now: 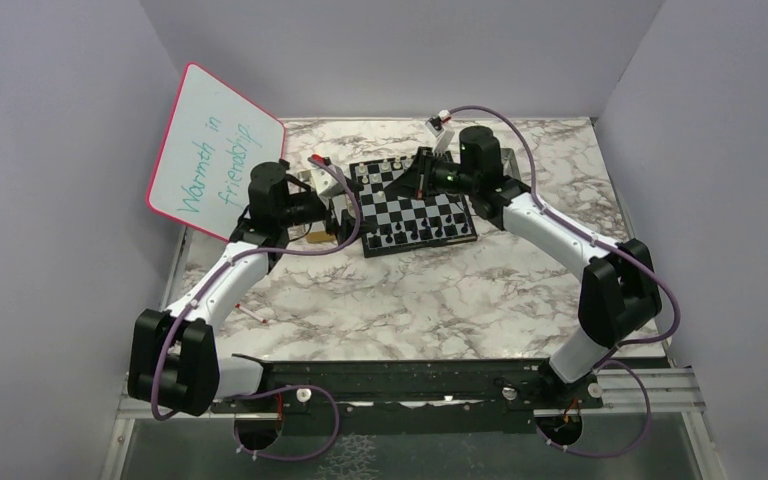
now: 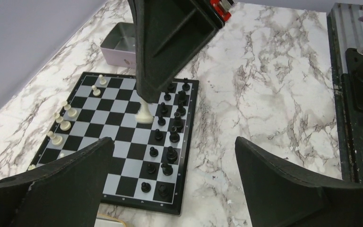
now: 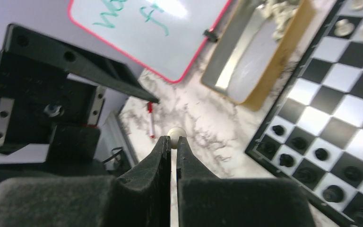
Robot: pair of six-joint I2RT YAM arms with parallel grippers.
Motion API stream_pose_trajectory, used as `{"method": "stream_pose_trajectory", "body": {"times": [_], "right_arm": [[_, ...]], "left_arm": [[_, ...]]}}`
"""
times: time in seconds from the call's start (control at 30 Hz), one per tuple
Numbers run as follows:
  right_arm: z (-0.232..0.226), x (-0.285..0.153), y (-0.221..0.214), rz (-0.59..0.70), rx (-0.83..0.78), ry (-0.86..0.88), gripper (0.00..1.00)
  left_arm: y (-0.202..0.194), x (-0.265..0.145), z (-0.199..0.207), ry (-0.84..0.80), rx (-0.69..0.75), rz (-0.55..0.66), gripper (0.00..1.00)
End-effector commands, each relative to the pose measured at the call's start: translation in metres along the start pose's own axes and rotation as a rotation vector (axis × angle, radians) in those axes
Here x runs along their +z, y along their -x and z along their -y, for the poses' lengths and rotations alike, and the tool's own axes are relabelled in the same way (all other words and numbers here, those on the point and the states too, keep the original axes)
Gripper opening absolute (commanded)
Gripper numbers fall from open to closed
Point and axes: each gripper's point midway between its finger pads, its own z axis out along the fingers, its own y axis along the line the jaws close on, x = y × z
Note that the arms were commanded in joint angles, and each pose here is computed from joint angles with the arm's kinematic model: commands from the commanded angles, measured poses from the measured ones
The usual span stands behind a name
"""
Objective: Set up the chess pieces on the board
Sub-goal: Place the chess piece on the chessboard.
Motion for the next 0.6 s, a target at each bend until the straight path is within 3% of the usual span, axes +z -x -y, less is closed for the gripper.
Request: {"method": "stream_pose_trajectory", "body": {"times": [0.0, 0.17, 0.4, 0.57], "right_arm": [[0.019, -0.016, 0.039, 0.102, -0.149, -0.190, 0.06], [0.060, -0.024, 0.056, 0.126, -0.286, -0.410, 0.06], [0.109, -0.030, 0.082, 0.133, -0.428, -0.655, 0.06], [0.144, -0.026, 0.087, 0.099, -0.470, -0.782, 0.06]], "left_arm": [[-0.006, -0.009, 0.000, 0.070, -0.005, -0.044, 0.99], [-0.027, -0.024, -0.002, 0.205, -0.139, -0.126, 0.99], [-0.038, -0.066, -0.032, 0.653, -0.432, -0.122, 0.99], [-0.055, -0.071, -0.027, 0.722, -0.621, -0.178, 0.99]]}}
